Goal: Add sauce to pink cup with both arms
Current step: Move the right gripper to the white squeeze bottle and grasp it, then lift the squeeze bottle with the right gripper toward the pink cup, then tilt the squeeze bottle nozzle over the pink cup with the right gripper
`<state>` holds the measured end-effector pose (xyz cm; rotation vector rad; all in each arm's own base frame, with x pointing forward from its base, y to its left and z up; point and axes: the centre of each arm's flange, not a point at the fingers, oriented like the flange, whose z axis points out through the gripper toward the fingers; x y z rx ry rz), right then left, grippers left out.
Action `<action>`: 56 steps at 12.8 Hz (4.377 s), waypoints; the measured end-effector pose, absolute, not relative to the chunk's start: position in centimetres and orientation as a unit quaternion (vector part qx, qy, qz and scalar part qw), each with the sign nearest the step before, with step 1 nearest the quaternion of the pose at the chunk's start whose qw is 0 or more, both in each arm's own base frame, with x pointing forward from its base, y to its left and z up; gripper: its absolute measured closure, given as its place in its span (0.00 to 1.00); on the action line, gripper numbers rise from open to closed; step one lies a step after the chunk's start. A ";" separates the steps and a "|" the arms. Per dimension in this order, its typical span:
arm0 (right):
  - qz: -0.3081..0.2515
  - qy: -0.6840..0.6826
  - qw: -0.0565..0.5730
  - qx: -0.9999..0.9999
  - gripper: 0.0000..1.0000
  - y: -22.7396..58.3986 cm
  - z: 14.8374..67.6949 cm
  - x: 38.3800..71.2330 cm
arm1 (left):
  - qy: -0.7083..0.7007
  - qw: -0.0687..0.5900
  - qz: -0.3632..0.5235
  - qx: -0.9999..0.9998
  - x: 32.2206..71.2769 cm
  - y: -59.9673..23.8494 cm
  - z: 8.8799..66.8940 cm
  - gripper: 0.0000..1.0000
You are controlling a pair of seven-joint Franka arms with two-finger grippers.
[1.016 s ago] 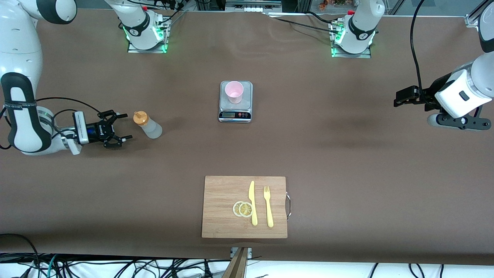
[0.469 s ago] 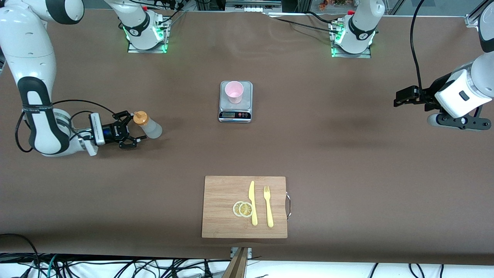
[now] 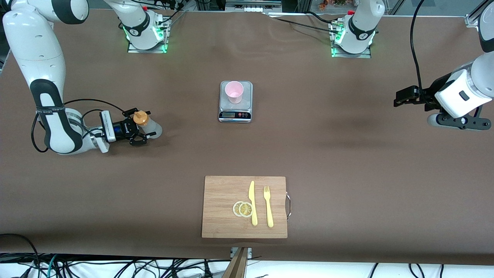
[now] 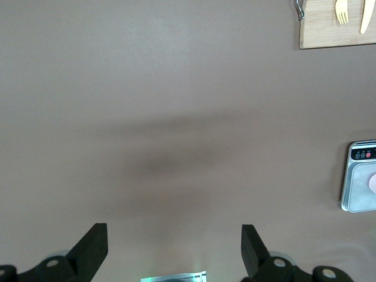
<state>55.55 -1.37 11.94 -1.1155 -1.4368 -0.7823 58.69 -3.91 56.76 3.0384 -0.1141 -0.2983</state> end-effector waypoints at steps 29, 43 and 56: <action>-0.151 -0.690 0.269 -0.654 0.78 22.9 25.8 46.8 | -0.037 0.043 -0.098 0.994 58.7 -3.9 56.7 0.00; -0.113 -0.731 0.166 -0.652 0.78 30.2 24.5 38.5 | -0.037 0.043 -0.098 0.994 58.7 -3.9 56.7 0.00; 0.012 -0.791 0.071 -0.607 0.80 32.8 31.8 42.4 | -0.037 0.043 -0.098 0.994 58.7 -3.9 56.7 0.00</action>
